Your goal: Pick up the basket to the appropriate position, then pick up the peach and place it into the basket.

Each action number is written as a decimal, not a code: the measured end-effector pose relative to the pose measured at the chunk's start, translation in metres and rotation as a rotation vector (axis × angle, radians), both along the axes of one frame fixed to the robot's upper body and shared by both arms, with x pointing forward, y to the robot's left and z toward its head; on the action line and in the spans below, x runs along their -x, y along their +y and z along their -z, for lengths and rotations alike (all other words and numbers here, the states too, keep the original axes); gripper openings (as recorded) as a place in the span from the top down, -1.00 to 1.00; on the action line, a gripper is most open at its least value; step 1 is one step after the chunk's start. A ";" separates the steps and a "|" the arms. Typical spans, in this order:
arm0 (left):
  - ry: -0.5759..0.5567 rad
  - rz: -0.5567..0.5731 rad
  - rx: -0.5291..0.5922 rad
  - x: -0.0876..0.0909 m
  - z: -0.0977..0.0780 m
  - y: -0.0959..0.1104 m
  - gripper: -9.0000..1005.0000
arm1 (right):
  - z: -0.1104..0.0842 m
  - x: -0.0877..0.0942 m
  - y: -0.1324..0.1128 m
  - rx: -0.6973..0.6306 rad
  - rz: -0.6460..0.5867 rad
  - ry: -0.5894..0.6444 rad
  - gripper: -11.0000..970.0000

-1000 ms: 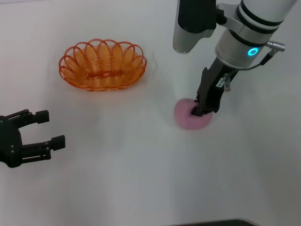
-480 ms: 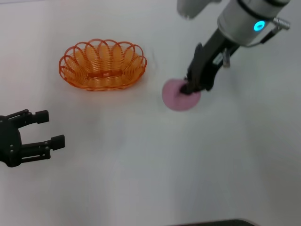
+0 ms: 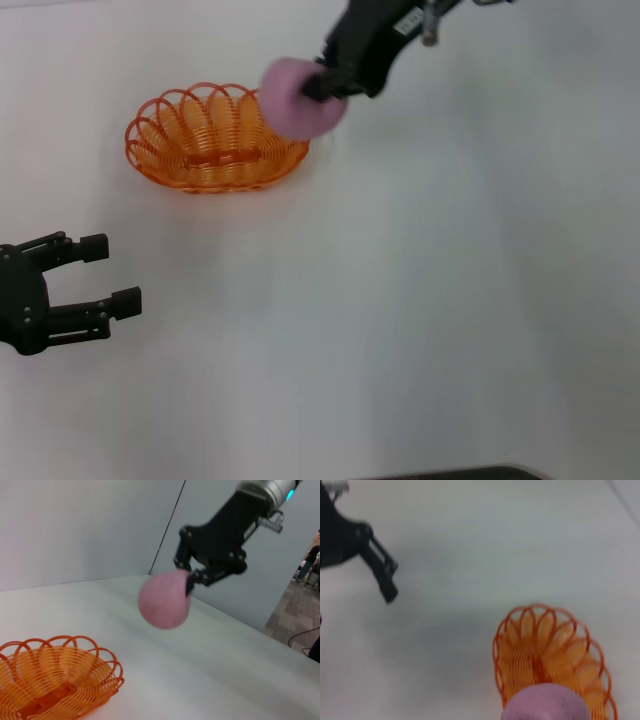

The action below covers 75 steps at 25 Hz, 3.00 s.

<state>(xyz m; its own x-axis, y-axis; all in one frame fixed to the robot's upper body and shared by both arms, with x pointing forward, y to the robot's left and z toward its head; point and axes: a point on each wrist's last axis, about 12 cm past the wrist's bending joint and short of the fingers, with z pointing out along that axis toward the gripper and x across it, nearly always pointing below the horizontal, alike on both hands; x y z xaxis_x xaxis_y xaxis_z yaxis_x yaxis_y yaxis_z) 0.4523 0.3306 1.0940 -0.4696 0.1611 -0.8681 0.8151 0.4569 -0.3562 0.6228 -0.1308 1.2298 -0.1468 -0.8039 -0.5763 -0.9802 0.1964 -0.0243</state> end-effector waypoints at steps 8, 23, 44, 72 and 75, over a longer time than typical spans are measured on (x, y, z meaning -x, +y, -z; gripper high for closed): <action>-0.006 0.014 0.003 -0.004 -0.002 -0.003 -0.77 | 0.016 -0.012 0.030 -0.095 0.008 -0.105 0.72; -0.006 0.031 0.017 -0.009 0.000 -0.010 -0.77 | 0.083 -0.015 0.055 -0.148 0.042 -0.175 0.69; -0.002 0.052 0.025 -0.011 0.001 -0.014 -0.77 | 0.105 -0.011 0.051 -0.169 0.065 -0.148 0.52; 0.000 0.082 0.026 -0.011 0.000 -0.019 -0.77 | 0.049 0.007 -0.025 -0.542 0.036 0.009 -0.34; 0.000 0.081 0.028 -0.011 0.000 -0.019 -0.77 | 0.048 0.016 -0.056 -0.571 0.049 0.018 -0.34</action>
